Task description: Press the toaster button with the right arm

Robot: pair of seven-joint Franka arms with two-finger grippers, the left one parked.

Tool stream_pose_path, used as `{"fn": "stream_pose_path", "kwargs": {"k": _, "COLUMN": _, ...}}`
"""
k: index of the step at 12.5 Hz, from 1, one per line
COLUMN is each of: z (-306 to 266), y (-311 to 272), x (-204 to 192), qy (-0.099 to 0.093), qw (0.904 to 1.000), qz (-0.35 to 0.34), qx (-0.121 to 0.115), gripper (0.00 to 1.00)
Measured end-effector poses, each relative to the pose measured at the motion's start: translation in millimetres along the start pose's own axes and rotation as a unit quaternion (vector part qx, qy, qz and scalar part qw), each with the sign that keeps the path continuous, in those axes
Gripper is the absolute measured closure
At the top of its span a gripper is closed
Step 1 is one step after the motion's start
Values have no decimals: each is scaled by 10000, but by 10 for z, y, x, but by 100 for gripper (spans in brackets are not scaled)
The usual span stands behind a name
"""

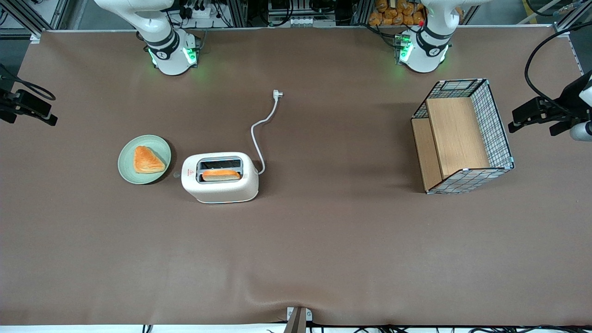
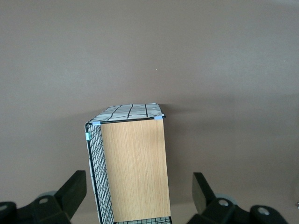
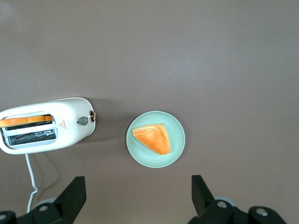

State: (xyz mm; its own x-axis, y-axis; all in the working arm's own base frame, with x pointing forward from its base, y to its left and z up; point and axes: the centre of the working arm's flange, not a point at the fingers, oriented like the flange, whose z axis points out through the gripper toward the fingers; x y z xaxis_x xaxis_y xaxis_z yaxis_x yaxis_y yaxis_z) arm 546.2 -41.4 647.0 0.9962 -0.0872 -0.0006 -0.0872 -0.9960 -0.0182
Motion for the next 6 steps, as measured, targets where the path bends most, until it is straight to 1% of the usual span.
{"fn": "stream_pose_path", "kwargs": {"k": 6, "z": -18, "y": 17, "x": 3, "qy": 30, "qw": 10000, "qz": 15, "qx": -3, "gripper": 0}}
